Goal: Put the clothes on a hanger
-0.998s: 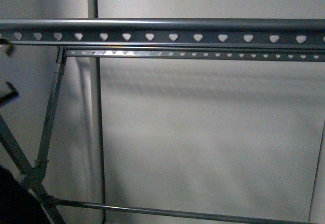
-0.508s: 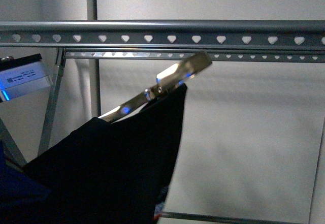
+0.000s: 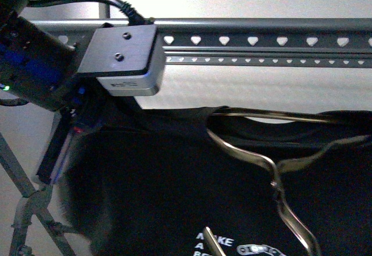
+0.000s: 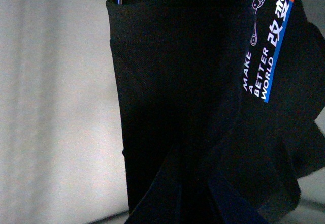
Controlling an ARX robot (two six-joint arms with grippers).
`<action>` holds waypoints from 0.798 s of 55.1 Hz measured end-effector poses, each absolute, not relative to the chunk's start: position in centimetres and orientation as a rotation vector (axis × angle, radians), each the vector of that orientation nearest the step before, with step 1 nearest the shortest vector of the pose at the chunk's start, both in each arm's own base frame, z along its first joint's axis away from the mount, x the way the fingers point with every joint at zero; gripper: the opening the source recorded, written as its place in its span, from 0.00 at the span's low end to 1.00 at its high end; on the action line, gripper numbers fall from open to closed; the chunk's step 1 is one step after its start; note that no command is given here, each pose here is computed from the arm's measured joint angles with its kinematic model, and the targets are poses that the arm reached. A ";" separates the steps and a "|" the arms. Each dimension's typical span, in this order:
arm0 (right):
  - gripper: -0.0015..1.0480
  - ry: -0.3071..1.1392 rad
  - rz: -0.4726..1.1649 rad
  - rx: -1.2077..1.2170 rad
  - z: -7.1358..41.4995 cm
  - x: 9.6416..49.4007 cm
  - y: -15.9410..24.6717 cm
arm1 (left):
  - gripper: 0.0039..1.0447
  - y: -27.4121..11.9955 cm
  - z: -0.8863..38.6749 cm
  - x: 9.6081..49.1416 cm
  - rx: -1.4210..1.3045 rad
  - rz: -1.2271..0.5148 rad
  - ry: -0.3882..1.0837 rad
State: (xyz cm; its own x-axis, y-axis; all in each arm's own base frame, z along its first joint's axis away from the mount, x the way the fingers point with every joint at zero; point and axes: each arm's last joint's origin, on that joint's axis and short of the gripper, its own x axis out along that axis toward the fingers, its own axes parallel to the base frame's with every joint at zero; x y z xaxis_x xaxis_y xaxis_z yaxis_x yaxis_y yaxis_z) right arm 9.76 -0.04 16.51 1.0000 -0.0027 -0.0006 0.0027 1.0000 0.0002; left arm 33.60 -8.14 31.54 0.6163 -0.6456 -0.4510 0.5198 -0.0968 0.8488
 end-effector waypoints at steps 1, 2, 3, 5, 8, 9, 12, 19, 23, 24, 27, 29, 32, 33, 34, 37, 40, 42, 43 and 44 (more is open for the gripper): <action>0.93 0.001 -0.002 0.000 16.5 9.8 0.0 | 0.05 -8.4 31.6 33.5 1.355 -0.988 -0.130; 0.93 0.001 -0.002 0.001 16.5 9.8 0.0 | 0.05 -8.6 31.6 33.5 1.357 -0.996 -0.141; 0.93 0.001 -0.002 0.001 16.5 9.8 0.0 | 0.05 -8.7 31.6 33.5 1.359 -1.002 -0.149; 0.93 0.001 -0.003 0.001 16.5 9.8 0.0 | 0.05 -8.9 31.6 33.4 1.368 -1.007 -0.158; 0.93 0.001 -0.003 0.001 16.5 9.8 0.0 | 0.05 -8.8 31.6 33.4 1.371 -1.006 -0.159; 0.93 0.001 -0.003 0.000 16.5 9.8 0.0 | 0.05 -8.8 31.6 33.4 1.372 -1.005 -0.159; 0.93 0.001 -0.003 0.000 16.5 9.8 0.0 | 0.05 -8.7 31.6 33.5 1.375 -1.002 -0.157; 0.93 0.092 0.172 -0.077 16.7 9.9 -0.1 | 0.05 -8.5 31.6 33.5 1.378 -0.998 -0.153; 0.93 0.151 0.361 -0.173 18.0 10.5 -0.7 | 0.05 -8.5 31.6 33.5 1.380 -0.994 -0.150; 0.93 0.140 0.406 -0.232 18.7 10.8 -0.8 | 0.05 -8.5 31.6 33.5 1.380 -0.994 -0.151; 0.93 0.110 0.481 -0.338 20.4 11.5 -1.1 | 0.05 -8.7 31.6 33.5 1.381 -0.999 -0.156; 0.93 0.083 0.525 -0.428 21.6 12.1 -1.1 | 0.05 -8.7 31.6 33.5 1.383 -1.001 -0.159; 0.93 0.039 0.557 -0.567 23.1 12.8 -0.9 | 0.05 -8.7 31.5 33.5 1.383 -1.001 -0.157; 0.93 0.027 0.560 -0.604 23.5 12.9 -0.9 | 0.05 -8.7 31.5 33.5 1.384 -0.999 -0.156; 0.93 0.010 0.563 -0.661 24.1 13.3 -0.7 | 0.05 -8.6 31.5 33.5 1.386 -0.998 -0.155; 0.93 -0.044 0.575 -0.840 25.2 14.0 -0.4 | 0.05 -8.6 31.5 33.5 1.387 -0.996 -0.154; 0.93 -0.083 0.612 -0.971 25.9 14.7 0.1 | 0.05 -8.5 31.5 33.6 1.388 -0.994 -0.152; 0.93 -0.101 0.651 -1.073 26.0 15.2 0.4 | 0.05 -8.5 31.5 33.6 1.389 -0.994 -0.152; 0.93 -0.098 0.670 -1.098 25.9 15.4 0.5 | 0.05 -8.5 31.5 33.6 1.389 -0.994 -0.152; 0.93 -0.103 0.693 -1.152 25.8 15.6 0.7 | 0.05 -8.5 31.5 33.6 1.389 -0.993 -0.152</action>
